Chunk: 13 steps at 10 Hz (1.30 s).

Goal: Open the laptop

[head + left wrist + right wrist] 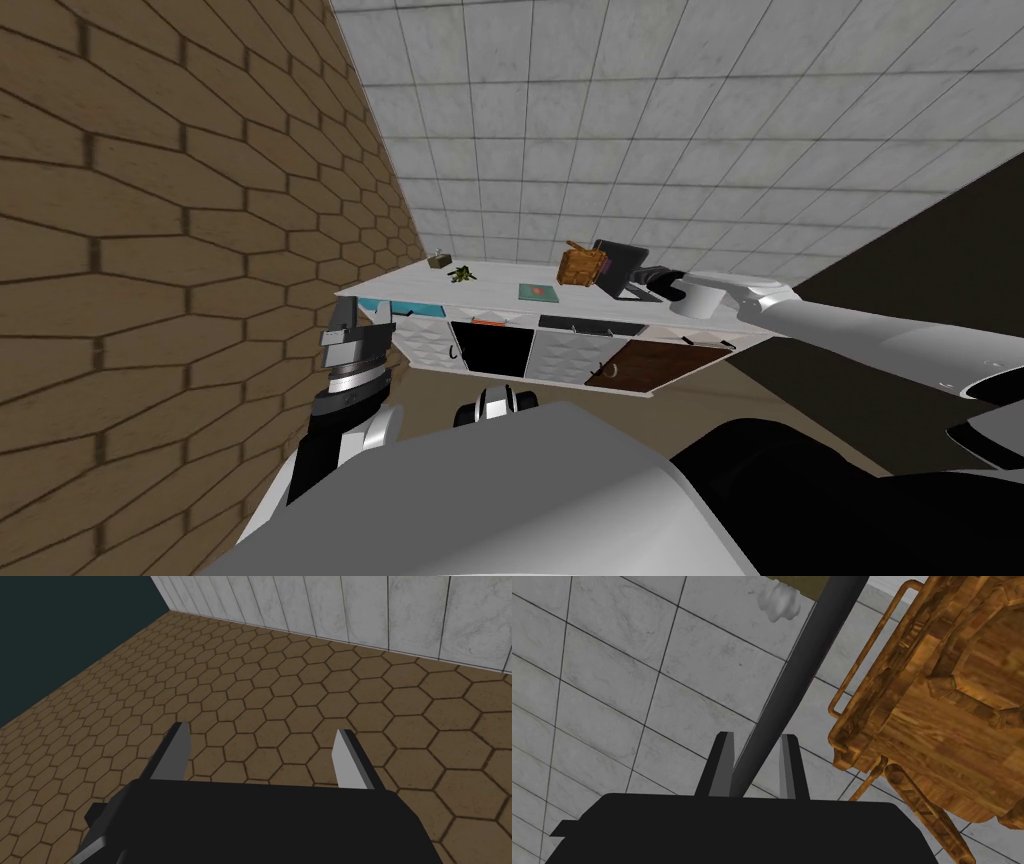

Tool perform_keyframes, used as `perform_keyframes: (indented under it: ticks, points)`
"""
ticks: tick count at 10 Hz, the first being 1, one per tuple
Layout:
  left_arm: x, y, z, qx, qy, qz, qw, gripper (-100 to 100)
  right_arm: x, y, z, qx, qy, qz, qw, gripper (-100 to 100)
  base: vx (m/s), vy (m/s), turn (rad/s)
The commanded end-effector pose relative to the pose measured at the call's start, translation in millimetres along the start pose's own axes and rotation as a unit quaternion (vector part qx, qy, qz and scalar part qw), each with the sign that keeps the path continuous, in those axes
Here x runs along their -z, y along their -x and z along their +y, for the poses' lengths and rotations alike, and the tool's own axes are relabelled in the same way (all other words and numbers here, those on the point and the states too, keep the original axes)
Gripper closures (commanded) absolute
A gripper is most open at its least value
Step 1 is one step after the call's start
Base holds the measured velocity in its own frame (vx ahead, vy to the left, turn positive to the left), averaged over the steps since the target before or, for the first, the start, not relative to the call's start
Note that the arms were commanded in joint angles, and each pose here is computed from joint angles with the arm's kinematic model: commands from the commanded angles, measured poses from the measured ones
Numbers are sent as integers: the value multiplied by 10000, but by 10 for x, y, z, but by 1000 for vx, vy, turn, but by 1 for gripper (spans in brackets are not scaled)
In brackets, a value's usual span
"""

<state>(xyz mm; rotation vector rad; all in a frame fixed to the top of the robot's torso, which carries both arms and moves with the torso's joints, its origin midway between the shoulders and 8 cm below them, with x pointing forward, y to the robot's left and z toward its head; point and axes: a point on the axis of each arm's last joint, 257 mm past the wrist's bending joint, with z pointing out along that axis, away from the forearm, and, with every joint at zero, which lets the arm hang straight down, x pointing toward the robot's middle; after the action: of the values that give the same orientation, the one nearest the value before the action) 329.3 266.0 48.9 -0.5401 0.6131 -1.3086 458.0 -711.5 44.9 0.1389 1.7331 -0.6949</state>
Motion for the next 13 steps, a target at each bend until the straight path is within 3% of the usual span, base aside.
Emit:
perform_keyframes:
  ticks: [1, 4, 5, 6, 10, 13]
  points:
    - [0, 0, 0, 0, 0, 0, 10000, 0, -29, -29, -50, -474, -24, 157, 9987, 100, -87, -101, 101]
    - [0, 0, 0, 0, 0, 0, 10000, 0, -49, -41, -83, -888, -45, 275, 9957, 100, -59, -56, 53]
    - [0, 0, 0, 0, 0, 0, 10000, 0, -41, -29, -62, -768, -28, 234, 9968, 100, -36, -25, 22]
    - [0, 0, 0, 0, 1, 0, 10000, 0, -42, -131, -104, -1212, -71, 356, 9920, 100, -79, -72, 169]
    - [0, 0, 0, 0, 0, 0, 10000, 0, -35, -296, -169, -1834, -156, 533, 9815, 100, -98, -108, 152]
    - [0, 0, 0, 0, 0, 0, 10000, 0, -20, -510, -250, -2649, -291, 742, 9610, 100, -103, -103, 171]
